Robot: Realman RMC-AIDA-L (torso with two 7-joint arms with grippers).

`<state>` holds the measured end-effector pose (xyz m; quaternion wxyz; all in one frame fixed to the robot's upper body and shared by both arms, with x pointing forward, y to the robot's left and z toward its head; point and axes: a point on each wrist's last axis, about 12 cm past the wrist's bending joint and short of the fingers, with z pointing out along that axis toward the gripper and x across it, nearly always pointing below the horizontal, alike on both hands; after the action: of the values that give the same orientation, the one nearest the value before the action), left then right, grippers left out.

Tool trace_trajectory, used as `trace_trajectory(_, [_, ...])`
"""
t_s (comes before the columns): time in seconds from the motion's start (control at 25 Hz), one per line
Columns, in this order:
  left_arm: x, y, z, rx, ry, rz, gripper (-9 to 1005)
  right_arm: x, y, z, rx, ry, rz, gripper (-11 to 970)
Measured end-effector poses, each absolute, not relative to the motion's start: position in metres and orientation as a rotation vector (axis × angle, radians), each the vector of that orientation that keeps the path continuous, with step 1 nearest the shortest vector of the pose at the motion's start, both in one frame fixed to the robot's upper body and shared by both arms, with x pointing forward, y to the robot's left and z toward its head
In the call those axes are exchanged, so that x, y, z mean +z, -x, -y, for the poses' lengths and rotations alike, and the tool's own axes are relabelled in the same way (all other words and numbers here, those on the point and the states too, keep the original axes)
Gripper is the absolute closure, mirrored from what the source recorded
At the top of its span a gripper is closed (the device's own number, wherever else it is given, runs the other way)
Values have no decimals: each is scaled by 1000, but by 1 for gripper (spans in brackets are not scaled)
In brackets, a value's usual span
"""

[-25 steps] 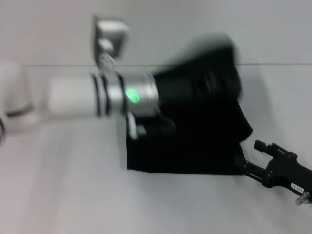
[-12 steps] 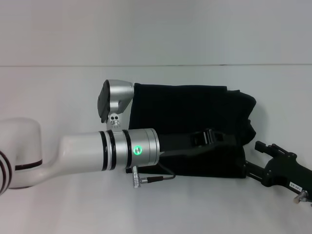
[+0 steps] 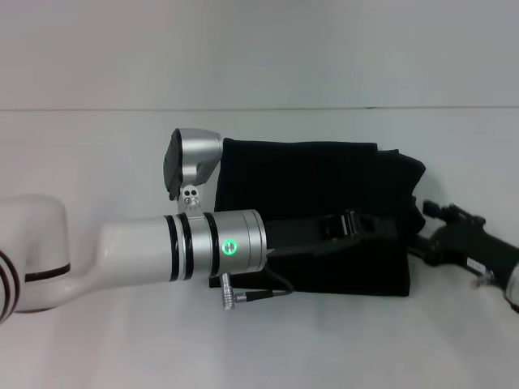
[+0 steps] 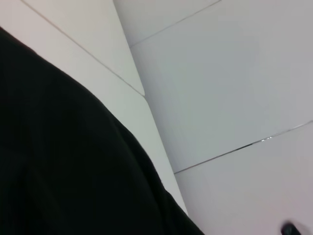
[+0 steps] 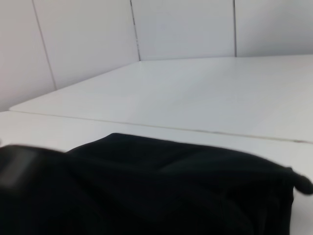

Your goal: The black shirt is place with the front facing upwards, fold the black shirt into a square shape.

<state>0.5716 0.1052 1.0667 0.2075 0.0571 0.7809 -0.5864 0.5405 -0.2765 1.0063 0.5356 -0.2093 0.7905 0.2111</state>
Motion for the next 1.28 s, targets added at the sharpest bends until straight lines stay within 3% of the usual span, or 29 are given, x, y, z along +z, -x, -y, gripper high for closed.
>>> trace_trajectory(0.6, [1061, -566, -111, -1636, -146, -2171, 970, 1039, -598, 253, 442, 442, -1823, 123])
trace_trajectory(1.04, [1054, -568, -115, -1578, -94, -2189, 970, 1033, -600, 260, 364, 414, -1884, 123])
trace_trajectory(1.28, [1055, -569, -115, -1568, -96, -2166, 884, 1021, -587, 278, 335, 313, -1923, 124])
